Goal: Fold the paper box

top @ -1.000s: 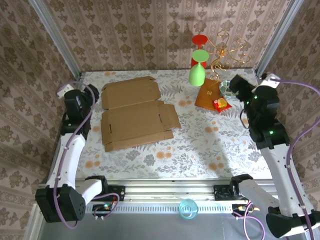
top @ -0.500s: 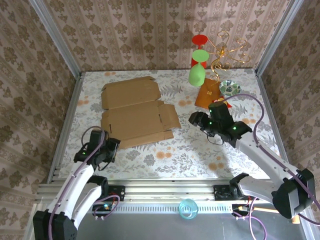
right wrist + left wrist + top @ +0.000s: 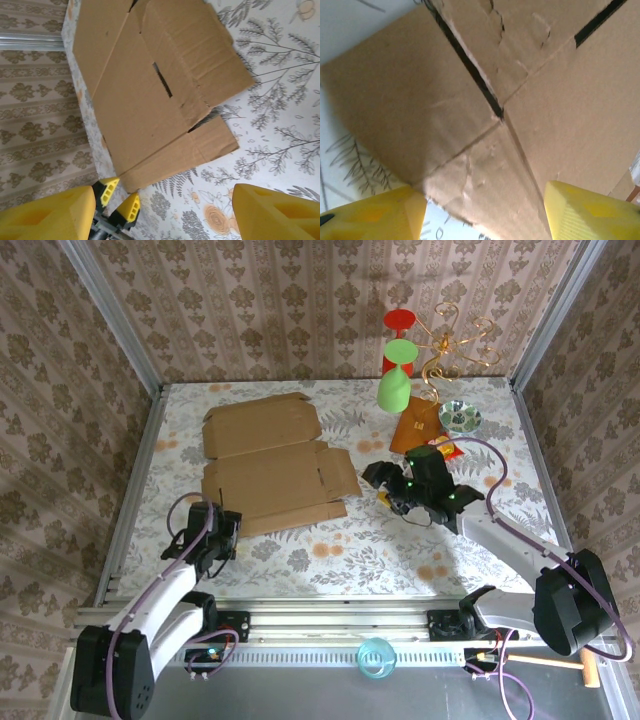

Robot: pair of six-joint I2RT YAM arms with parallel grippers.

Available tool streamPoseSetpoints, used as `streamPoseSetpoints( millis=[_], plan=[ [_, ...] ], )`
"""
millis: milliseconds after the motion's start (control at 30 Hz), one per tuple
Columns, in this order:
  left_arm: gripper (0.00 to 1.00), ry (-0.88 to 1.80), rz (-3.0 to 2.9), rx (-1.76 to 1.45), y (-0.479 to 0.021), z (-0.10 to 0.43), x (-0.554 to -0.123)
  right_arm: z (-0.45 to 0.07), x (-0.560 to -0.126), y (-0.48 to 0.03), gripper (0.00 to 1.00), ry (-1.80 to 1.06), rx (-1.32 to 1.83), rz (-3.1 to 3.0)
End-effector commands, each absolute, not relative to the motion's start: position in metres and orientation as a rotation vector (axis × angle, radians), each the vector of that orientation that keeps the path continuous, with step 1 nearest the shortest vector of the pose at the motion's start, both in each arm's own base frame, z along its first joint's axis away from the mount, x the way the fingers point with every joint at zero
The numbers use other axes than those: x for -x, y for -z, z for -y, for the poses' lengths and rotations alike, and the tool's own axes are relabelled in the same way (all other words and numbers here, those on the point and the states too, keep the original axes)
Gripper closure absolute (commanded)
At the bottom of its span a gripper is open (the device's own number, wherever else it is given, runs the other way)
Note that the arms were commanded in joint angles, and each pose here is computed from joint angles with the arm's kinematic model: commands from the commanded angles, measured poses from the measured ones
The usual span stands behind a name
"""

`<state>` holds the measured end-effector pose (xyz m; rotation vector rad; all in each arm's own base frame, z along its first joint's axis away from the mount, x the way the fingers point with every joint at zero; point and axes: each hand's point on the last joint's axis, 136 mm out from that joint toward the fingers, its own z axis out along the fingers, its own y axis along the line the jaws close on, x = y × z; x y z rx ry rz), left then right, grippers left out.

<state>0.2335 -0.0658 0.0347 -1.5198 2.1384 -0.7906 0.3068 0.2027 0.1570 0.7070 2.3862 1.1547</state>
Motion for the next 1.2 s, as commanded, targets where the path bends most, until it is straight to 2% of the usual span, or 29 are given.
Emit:
streamPoseSetpoints(
  millis=[0,200,433,500,867,1167],
  plan=[
    [0.37,0.815,-2.024,1.487,-0.036,0.058,-0.249,-0.21,-0.309,-0.158,0.26,-1.215,-0.717,-2.38],
    [0.5,0.835,-1.963,1.448,-0.037,0.053,-0.255,-0.211,-0.311,-0.155,0.26,-1.228,-0.729,-2.385],
    [0.92,0.852,-1.96,1.384,-0.051,0.056,-0.262,-0.207,-0.306,-0.144,0.26,-1.229,-0.797,-2.386],
    [0.99,0.859,-1.966,1.38,-0.055,0.058,-0.263,-0.206,-0.305,-0.14,0.26,-1.234,-0.824,-2.378],
    [1.0,0.938,-1.877,1.373,-0.106,0.081,-0.277,-0.233,-0.312,-0.146,0.23,-1.269,-0.905,-2.15],
    [1.0,1.005,-1.832,1.355,-0.135,0.097,-0.288,-0.314,-0.329,-0.148,0.27,-1.425,-0.943,-2.087]
  ],
)
